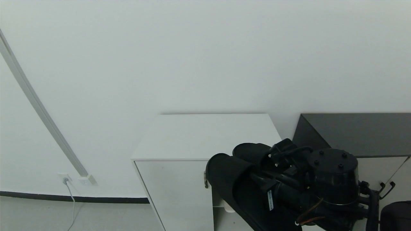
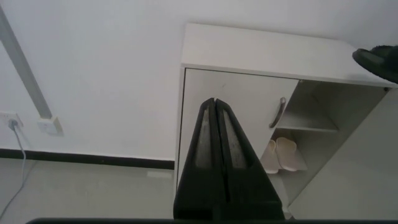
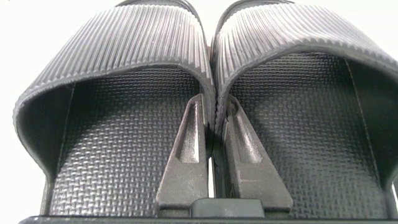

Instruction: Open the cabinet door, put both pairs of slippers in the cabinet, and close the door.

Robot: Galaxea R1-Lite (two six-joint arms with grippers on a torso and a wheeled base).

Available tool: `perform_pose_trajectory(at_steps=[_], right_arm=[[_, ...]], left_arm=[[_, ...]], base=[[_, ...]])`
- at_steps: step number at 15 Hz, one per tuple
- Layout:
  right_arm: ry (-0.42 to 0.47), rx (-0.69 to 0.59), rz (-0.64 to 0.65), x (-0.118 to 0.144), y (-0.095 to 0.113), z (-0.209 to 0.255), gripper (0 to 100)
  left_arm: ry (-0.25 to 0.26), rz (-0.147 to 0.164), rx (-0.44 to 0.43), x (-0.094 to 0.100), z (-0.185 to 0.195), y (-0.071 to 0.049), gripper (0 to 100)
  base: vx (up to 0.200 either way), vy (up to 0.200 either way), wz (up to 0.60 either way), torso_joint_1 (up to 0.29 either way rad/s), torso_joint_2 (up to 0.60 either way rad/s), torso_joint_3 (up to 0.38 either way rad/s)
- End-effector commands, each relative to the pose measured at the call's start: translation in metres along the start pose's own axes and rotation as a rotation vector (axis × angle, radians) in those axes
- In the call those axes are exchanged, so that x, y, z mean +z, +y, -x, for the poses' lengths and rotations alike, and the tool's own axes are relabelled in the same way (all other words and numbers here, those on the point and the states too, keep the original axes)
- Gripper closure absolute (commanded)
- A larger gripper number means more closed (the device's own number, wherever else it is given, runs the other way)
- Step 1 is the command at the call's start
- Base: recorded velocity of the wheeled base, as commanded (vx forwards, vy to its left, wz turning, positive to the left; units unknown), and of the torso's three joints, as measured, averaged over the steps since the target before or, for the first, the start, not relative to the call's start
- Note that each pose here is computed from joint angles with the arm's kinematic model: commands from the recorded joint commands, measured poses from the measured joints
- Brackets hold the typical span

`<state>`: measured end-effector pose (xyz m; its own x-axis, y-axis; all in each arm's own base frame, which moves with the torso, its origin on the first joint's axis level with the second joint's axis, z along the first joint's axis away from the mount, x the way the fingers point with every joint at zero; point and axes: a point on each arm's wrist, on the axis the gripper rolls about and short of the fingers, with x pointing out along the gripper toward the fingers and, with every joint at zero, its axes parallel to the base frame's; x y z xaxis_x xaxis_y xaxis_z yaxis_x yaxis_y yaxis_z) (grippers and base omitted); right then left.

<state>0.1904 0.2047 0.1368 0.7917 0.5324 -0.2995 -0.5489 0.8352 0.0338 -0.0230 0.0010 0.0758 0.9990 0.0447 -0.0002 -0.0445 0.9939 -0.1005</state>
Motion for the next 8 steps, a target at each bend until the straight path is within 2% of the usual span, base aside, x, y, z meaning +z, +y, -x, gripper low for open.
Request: perform_pose_trajectory(at_steps=[1, 8], right_arm=[[-0.001, -0.010, -0.001, -0.0006, -0.0002, -0.0003, 100], [-0.021, -0.029, -0.007, -0.0006, -0.0030, -0.0023, 100]], left_arm=[[0.001, 0.001, 0.001, 0.0000, -0.0001, 0.0000, 100], [0.001, 0.001, 0.000, 0.0000, -0.0001, -0.0001, 100]], base=[[0.000, 0.000, 0.00, 0.000, 0.00, 0.000], [0.000, 0.000, 0.00, 0.000, 0.00, 0.000]])
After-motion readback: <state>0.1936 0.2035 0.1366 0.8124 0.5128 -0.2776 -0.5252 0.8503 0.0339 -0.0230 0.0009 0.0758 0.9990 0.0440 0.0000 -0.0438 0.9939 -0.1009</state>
